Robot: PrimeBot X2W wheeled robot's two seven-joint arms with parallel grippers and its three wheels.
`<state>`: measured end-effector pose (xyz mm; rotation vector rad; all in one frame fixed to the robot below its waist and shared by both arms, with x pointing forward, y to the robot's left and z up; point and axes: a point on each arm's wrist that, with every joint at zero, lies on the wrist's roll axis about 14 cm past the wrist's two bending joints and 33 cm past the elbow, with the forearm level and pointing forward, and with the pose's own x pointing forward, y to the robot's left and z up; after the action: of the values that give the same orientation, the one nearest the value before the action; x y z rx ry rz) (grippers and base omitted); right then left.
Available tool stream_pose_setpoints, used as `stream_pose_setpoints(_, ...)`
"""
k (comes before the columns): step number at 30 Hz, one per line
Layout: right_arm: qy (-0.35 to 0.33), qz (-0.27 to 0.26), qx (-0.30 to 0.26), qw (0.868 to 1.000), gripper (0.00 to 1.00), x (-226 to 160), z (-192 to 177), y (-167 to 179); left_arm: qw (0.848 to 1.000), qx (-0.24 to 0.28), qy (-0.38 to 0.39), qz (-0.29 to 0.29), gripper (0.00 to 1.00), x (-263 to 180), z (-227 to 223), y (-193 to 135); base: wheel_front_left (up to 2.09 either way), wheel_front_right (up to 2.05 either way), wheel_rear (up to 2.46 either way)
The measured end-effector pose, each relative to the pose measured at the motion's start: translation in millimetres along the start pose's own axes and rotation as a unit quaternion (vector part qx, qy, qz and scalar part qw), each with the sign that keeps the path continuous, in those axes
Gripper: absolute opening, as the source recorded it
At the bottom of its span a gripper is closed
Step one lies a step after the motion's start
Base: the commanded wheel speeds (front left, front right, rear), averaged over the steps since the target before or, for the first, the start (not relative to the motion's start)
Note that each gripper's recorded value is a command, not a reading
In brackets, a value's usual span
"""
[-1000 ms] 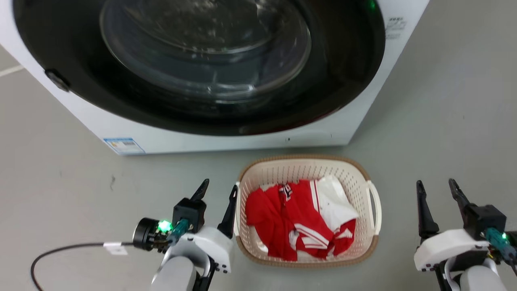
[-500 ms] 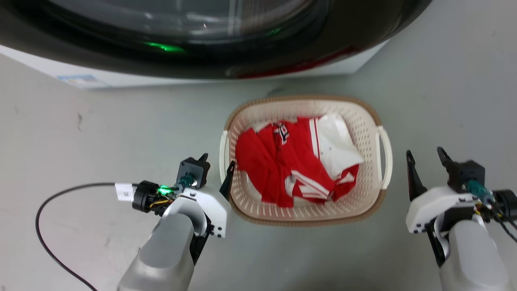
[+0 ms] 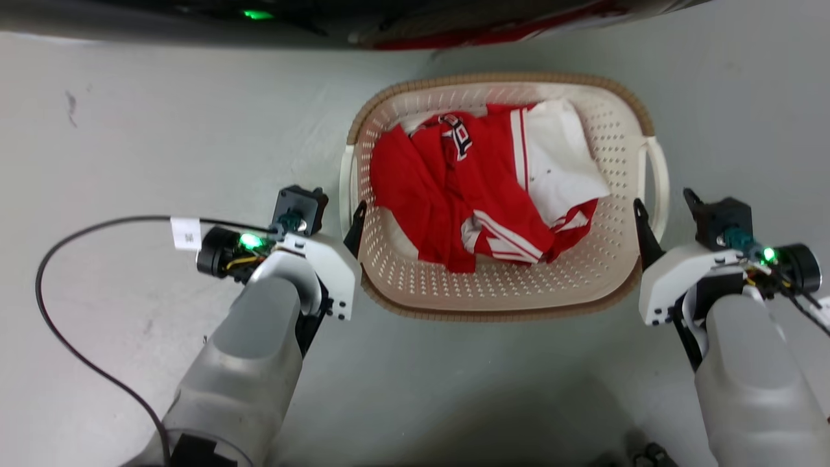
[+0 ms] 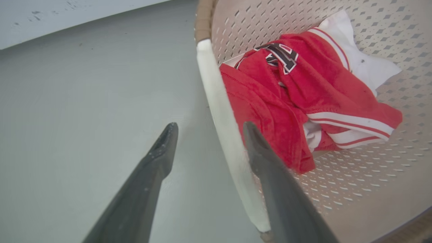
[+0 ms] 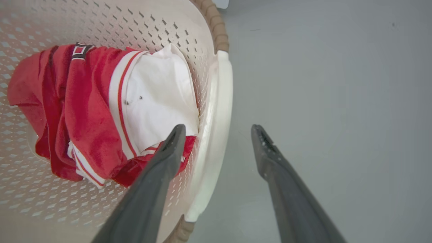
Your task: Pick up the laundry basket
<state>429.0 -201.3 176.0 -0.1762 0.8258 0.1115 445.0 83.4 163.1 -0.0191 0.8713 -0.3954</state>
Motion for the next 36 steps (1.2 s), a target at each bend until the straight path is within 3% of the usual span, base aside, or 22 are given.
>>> stream_pose_setpoints(14,0.035,0.028,-0.017,0.999,1.0,31,-20,18,0.999,0.006,0.033,-0.01,1.0,22,-21,6,0.0,0.0,0.0)
stream_pose_setpoints(15,0.038,0.03,-0.018,0.999,0.39,31,-22,19,0.999,0.008,0.034,-0.01,0.42,22,-21,7,0.0,0.0,0.0)
stream_pose_setpoints(16,0.042,0.034,-0.019,0.998,0.0,31,-25,22,0.999,0.009,0.039,-0.011,0.0,21,-24,6,0.0,0.0,0.0)
stream_pose_setpoints(36,0.055,0.067,-0.017,0.996,0.0,-3,-12,42,0.998,0.008,0.058,-0.022,0.0,-18,-9,-12,0.0,0.0,0.0)
